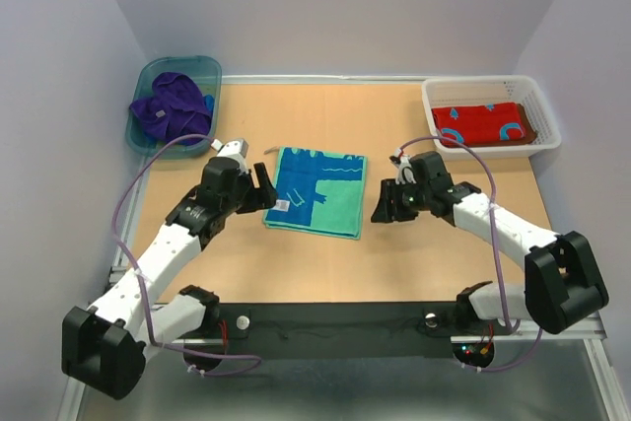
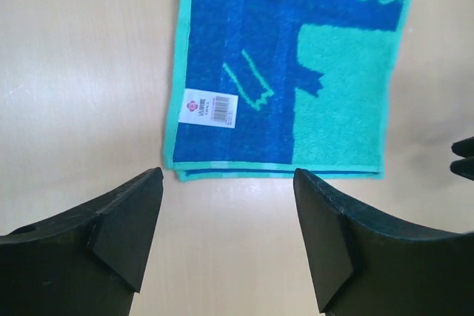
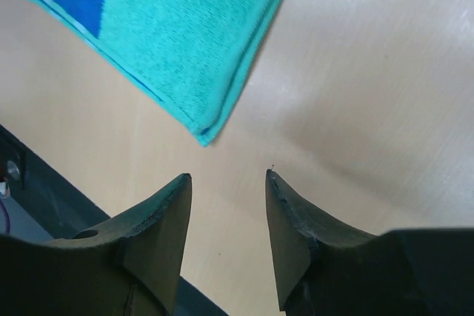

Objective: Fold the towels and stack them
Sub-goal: Fold the towel

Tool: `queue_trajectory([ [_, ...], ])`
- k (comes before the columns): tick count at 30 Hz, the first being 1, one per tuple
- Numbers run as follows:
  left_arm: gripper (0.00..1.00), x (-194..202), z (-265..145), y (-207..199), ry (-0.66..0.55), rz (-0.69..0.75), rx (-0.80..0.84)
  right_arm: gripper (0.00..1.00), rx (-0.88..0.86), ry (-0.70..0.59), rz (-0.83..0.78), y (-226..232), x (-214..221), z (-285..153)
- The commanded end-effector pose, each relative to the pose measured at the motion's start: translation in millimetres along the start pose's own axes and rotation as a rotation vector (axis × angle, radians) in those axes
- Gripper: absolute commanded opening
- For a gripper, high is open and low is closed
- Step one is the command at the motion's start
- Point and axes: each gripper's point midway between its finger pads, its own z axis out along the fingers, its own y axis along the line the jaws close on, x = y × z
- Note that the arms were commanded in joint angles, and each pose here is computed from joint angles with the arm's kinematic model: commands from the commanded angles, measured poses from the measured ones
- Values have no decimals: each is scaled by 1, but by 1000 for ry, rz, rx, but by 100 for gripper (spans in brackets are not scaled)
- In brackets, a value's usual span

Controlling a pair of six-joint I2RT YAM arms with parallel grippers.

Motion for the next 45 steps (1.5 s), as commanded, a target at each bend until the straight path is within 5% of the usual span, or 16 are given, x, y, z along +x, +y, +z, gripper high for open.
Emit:
queue_trajectory([
  [1,81,-11,-4,-2,-49,-38,-8,48,-50,-58,-80,27,-29,-8],
  [9,66,11,37,27,2,-82,-154,38,74,-43,-152,35,-29,27],
  [32,67,40,40,31,35,-75,-156,34,237,-39,41,29,-4,72],
  [45,66,39,40,28,30,-61,-150,0,285,-68,30,22,-7,65],
])
